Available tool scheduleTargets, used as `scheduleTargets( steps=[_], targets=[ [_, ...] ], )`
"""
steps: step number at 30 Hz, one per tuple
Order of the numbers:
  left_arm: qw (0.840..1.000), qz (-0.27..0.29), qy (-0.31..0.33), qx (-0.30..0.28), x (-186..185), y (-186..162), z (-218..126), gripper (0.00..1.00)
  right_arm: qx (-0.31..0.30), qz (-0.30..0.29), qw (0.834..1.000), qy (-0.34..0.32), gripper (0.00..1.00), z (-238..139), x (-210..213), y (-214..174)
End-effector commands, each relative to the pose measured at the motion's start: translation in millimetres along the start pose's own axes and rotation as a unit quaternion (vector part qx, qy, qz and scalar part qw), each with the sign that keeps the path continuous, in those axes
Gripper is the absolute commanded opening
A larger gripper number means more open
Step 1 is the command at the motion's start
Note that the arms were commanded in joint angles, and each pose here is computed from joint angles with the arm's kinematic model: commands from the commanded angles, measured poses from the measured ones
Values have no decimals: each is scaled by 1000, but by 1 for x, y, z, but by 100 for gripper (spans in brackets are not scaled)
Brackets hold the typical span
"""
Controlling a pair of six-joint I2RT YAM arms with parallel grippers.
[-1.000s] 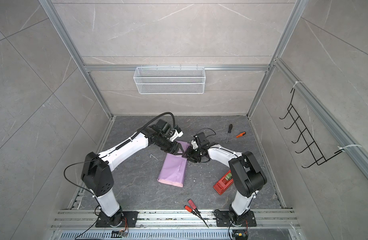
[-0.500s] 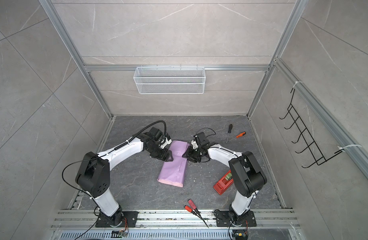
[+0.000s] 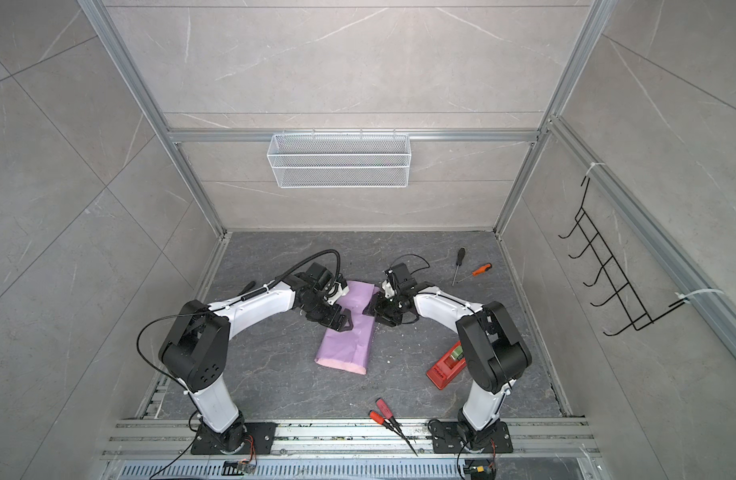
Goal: Wrap the gift box in paper
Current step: 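Open the right gripper off the paper end and move it toward the red tape dispenser, then grasp the red tape dispenser with the right gripper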
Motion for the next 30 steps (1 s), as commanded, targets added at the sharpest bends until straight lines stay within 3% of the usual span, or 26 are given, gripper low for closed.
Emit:
scheduleTargets(
  steps=[1, 9, 14, 18, 30],
  targets=[
    [999, -10, 23, 40, 4, -17, 16, 96, -18, 16, 994, -104, 62, -27, -23, -12],
    [999, -11, 20, 34, 4, -15, 16, 96, -132, 65, 960, -239, 98, -124, -65, -20],
    [999, -12, 20, 33, 4, -14, 17, 96, -176, 140, 927, -299, 99, -165, -107, -21],
    [999, -13, 18, 32, 3, -13, 17, 96, -211, 184, 909, -308, 99, -187, -128, -26],
    [999, -11, 20, 31, 3, -11, 18, 96, -170, 230, 915, -284, 99, -156, -164, -27]
  ],
)
Point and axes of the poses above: each gripper's point midway between its finger pads, its own z axis out along the fingers, its own x axis along the line the jaws close on, y = z × x, the point moved 8 cm from there along -z, back along the fingers, and after that the axes turned 14 degrees about z, right-handed, at the moved point
